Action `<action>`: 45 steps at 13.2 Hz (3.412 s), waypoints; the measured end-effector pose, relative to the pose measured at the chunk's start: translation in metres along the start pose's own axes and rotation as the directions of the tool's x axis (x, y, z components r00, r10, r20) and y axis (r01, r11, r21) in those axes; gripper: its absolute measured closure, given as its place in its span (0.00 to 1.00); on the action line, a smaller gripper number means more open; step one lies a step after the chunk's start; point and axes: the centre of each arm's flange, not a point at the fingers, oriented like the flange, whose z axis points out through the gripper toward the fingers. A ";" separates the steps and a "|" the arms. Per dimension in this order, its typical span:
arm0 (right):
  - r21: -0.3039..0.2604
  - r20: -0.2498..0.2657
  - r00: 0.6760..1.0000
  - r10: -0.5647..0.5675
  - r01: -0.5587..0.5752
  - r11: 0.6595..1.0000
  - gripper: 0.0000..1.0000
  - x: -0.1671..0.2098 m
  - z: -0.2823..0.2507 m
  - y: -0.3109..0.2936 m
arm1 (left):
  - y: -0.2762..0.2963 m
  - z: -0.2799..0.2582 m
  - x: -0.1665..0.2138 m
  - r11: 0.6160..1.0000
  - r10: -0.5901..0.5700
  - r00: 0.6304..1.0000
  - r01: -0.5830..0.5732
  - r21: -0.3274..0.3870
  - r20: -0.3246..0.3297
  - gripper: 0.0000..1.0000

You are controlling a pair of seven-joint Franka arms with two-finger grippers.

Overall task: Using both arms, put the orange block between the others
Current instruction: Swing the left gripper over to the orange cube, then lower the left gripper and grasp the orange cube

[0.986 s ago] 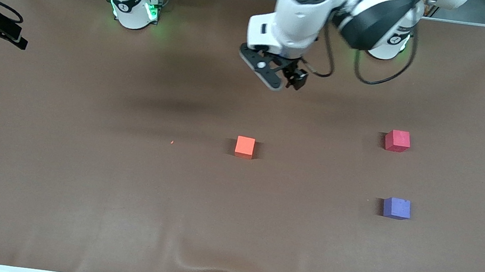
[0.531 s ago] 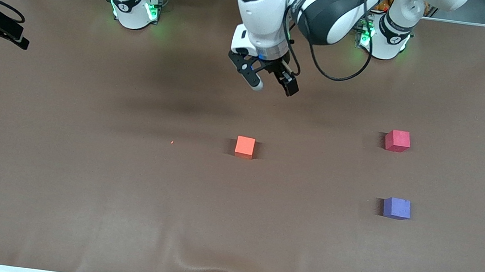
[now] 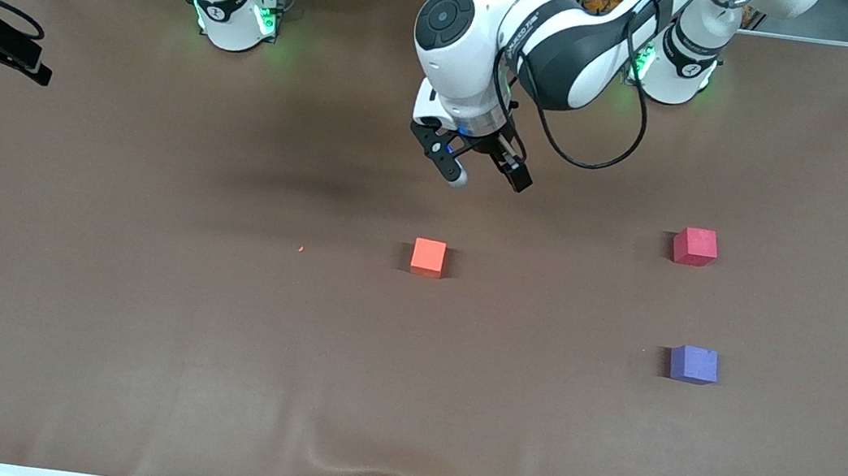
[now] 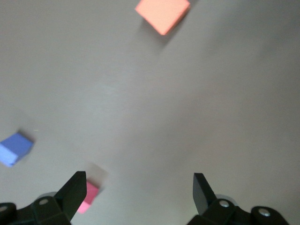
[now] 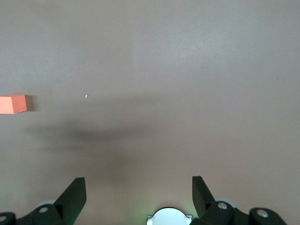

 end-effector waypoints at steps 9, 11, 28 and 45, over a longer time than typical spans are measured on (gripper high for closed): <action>0.001 0.021 1.000 -0.012 0.012 1.000 0.00 0.003 0.008 -0.006 | 0.002 -0.013 0.016 0.955 -0.291 0.951 0.282 -0.089 -0.107 0.00; 0.001 0.031 0.999 -0.021 0.021 1.000 0.00 0.005 0.013 -0.011 | -0.011 -0.010 0.025 0.938 -0.341 0.927 0.326 -0.114 -0.158 0.00; -0.019 0.044 0.999 0.019 -0.018 1.000 0.00 0.017 0.023 0.010 | 0.012 0.122 0.123 0.787 -0.608 0.758 0.534 -0.311 -0.237 0.00; -0.051 0.040 0.997 0.065 -0.063 0.997 0.00 0.017 0.021 0.031 | -0.034 0.150 0.136 0.569 -0.807 0.587 0.743 -0.353 -0.063 0.00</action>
